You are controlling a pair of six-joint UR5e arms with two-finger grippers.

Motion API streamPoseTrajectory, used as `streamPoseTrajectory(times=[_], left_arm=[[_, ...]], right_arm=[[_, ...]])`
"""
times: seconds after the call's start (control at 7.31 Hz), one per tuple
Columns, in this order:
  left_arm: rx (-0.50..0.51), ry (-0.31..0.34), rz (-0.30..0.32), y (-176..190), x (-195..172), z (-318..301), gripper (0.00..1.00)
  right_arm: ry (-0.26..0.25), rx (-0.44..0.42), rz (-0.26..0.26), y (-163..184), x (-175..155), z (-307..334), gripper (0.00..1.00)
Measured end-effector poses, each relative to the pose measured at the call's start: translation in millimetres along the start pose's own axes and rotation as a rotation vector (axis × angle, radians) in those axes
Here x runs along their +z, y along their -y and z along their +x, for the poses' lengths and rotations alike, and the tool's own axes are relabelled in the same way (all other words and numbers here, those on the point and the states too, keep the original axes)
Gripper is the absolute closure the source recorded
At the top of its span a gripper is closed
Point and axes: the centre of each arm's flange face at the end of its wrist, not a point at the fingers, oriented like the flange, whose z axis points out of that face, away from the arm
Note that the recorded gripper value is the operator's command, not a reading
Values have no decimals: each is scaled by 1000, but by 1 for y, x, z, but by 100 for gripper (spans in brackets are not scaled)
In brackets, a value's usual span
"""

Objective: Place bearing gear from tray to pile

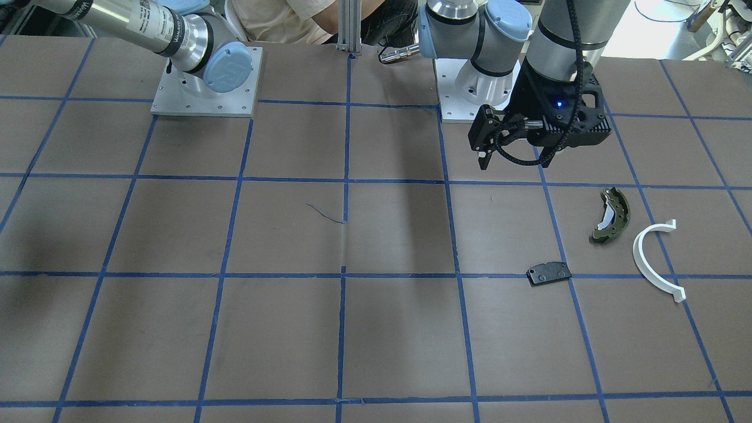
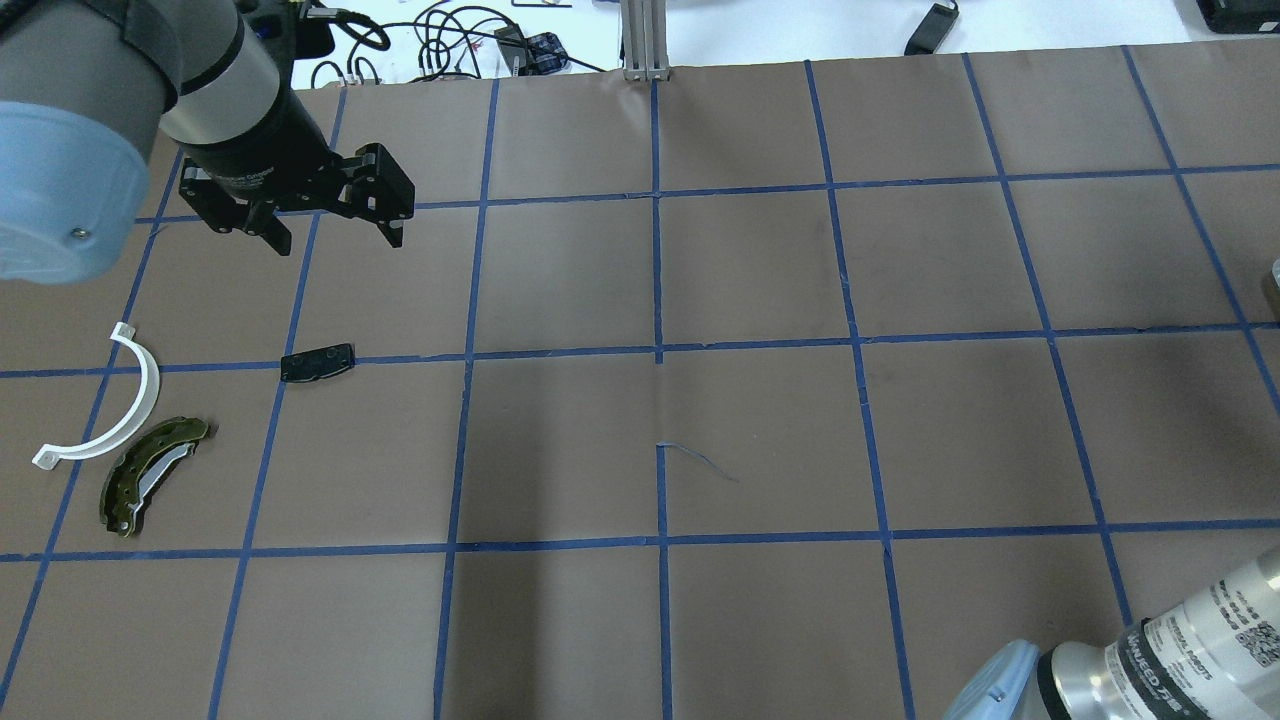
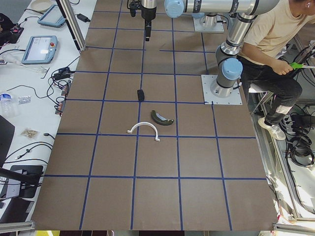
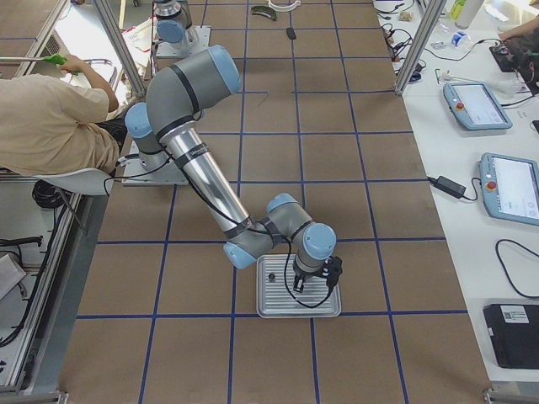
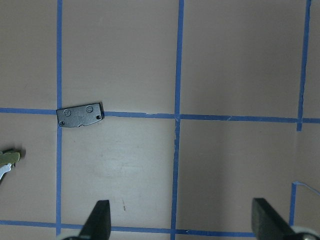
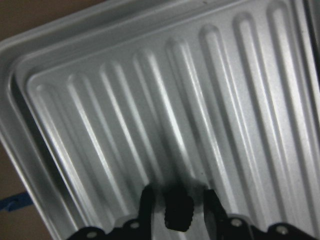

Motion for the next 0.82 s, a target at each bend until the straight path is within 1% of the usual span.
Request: streamPoseTrajectory(times=[0.41, 0.55, 0.82], left_arm=[[0, 0, 0, 0, 0, 0, 0], [0, 0, 1, 0, -1, 0, 0], [0, 1, 1, -1, 0, 0, 0]], right_arm=[[-4, 1, -8, -3, -10, -1, 100], [-3, -2, -15, -6, -21, -4, 100], [20, -2, -52, -14, -67, -39, 100]])
